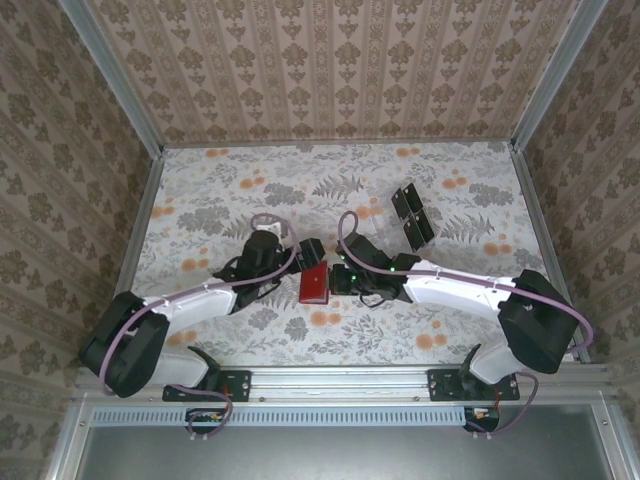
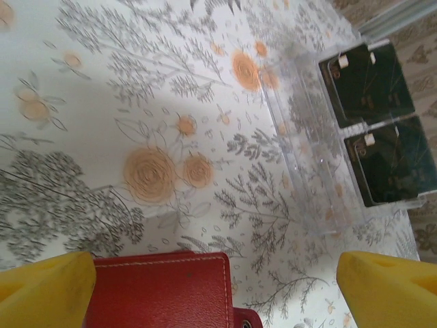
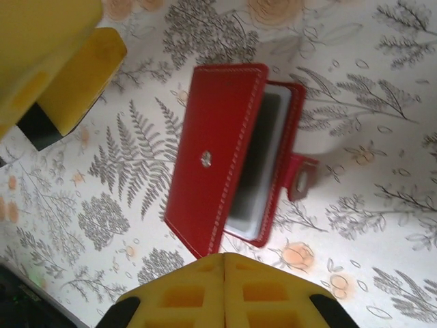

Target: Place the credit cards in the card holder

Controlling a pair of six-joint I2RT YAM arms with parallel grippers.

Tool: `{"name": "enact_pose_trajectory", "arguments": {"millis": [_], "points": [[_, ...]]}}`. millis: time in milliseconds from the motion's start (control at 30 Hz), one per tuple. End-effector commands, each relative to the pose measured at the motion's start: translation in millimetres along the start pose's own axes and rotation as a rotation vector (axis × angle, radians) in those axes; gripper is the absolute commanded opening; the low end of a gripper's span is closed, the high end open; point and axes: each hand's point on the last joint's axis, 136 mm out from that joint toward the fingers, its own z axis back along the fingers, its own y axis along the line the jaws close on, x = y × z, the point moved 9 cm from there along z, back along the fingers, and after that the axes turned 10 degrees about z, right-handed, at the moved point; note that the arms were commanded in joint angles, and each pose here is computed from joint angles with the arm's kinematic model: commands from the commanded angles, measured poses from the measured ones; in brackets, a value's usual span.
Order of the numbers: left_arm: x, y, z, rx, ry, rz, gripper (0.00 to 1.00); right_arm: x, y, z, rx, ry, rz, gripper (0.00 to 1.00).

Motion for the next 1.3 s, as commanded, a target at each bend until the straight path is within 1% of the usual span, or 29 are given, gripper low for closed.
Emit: {"name": "enact_pose_trajectory", "arguments": {"millis": [0,67,167,367,533,633,833,1033,1267], "points": [[7,3,14,0.01,0.007,-0.024,1.0,12,7,1,-0.036,-0.013,0.006,0.08],[10,10,21,0.038,-0.002,-0.021,1.0,18,11,-3,-0.045,-0.005,0.018,0.08],[11,20,33,0.114,0.014,-0.033,1.0,22,14,-16,-0.07,0.022,0.036,0.07],[2,36,56,0.274,0.08,-0.122,1.0,26,11,-46,-0.121,0.078,0.064,0.03],[-11,46,62,0.335,0.135,-0.171,1.0,28,4,-70,-0.133,0.118,0.076,0.0],[-20,50,61,0.37,0.173,-0.212,1.0,27,2,-78,-0.129,0.134,0.082,0.0],[-34,52,54,0.381,0.202,-0.286,1.0,23,-2,-86,-0.126,0.152,0.078,0.0],[-42,48,47,0.357,0.205,-0.354,1.0,19,-5,-91,-0.118,0.169,0.074,0.0],[-47,43,36,0.319,0.203,-0.4,1.0,19,-6,-92,-0.115,0.173,0.074,0.0]]}}
